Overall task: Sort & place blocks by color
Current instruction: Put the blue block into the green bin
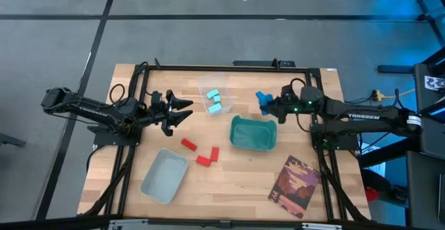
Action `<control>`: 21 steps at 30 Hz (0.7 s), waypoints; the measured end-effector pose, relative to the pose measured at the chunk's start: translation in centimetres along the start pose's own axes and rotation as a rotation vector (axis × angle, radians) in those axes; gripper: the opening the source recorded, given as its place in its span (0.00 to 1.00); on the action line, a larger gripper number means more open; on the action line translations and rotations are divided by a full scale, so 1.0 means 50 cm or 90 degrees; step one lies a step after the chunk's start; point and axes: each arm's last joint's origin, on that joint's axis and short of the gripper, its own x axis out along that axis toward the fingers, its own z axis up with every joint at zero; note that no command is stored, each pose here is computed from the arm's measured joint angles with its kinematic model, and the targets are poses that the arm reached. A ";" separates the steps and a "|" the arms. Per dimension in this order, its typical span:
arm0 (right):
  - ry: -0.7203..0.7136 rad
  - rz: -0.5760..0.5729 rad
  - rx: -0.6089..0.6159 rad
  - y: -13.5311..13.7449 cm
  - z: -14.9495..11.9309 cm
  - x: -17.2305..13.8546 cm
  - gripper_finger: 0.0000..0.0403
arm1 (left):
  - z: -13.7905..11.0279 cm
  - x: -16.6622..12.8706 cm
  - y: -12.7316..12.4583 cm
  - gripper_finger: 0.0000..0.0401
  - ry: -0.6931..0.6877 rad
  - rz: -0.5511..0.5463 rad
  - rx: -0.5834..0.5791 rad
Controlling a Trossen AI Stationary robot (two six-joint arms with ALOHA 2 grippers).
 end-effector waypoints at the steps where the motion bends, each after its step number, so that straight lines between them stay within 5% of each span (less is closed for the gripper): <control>1: -0.006 0.034 -0.019 0.011 0.005 0.000 0.34 | 0.000 0.000 0.000 0.51 0.000 0.000 0.000; 8: -0.036 0.181 -0.192 0.105 0.036 -0.007 0.34 | -0.001 0.000 0.000 0.51 0.003 0.001 0.001; 21: -0.075 0.166 -0.221 0.131 0.048 -0.011 0.34 | -0.004 0.000 -0.005 0.51 0.025 -0.056 0.002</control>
